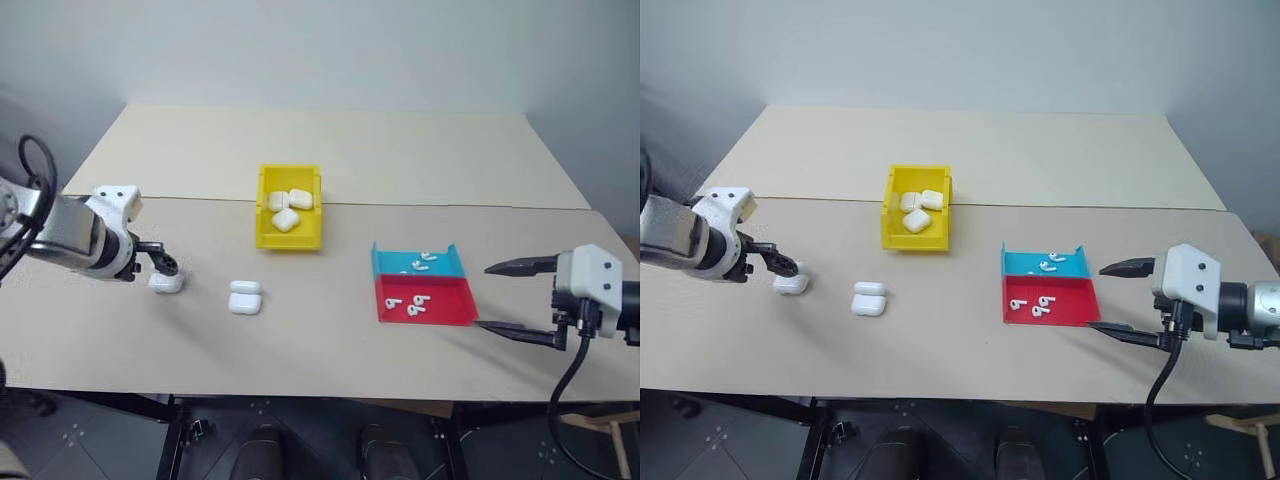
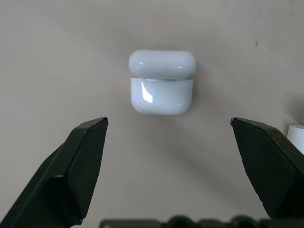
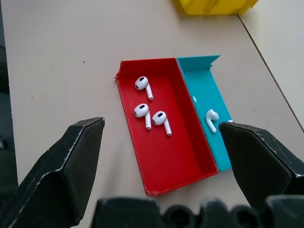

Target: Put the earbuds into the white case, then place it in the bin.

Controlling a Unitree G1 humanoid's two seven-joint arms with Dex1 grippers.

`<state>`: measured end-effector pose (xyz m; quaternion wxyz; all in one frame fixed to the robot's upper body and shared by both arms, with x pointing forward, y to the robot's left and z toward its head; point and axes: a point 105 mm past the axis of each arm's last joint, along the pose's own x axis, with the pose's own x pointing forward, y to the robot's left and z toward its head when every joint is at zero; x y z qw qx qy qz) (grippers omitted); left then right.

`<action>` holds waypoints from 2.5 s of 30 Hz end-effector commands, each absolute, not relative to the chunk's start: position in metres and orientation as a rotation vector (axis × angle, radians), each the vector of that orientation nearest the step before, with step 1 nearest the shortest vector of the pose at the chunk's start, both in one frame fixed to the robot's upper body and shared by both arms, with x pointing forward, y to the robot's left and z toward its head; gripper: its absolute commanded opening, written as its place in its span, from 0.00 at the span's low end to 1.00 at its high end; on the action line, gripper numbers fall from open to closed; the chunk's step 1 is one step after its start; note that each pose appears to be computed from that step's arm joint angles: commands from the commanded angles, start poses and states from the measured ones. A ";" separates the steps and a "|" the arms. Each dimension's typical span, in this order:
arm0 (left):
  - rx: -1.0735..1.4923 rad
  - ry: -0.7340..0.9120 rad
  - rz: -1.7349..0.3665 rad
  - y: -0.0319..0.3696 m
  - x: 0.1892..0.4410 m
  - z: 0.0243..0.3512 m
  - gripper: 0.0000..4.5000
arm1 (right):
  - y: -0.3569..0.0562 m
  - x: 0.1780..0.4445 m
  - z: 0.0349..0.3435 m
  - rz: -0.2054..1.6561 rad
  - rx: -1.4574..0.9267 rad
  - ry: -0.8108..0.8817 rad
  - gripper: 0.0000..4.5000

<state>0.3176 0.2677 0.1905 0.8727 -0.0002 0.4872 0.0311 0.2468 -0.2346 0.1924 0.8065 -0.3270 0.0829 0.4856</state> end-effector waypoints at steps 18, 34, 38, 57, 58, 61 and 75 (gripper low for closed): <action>-0.046 1.152 0.116 0.280 0.332 0.177 1.00 | -0.232 0.246 0.184 0.918 -0.658 0.187 0.99; -0.032 1.188 0.084 0.280 0.337 0.160 1.00 | -0.233 0.252 0.184 0.898 -0.655 0.200 0.99; -0.012 1.186 0.083 0.279 0.339 0.158 1.00 | -0.233 0.251 0.183 0.892 -0.653 0.206 0.99; 0.015 1.193 0.054 0.281 0.343 0.150 1.00 | -0.231 0.252 0.183 0.872 -0.638 0.220 0.99; 0.006 1.196 0.051 0.281 0.343 0.149 1.00 | -0.231 0.252 0.184 0.873 -0.638 0.219 0.99; -0.003 1.209 0.045 0.280 0.342 0.146 1.00 | -0.230 0.253 0.184 0.874 -0.637 0.221 0.99; 0.006 1.214 0.061 0.285 0.341 0.139 0.60 | -0.230 0.254 0.187 0.873 -0.640 0.229 1.00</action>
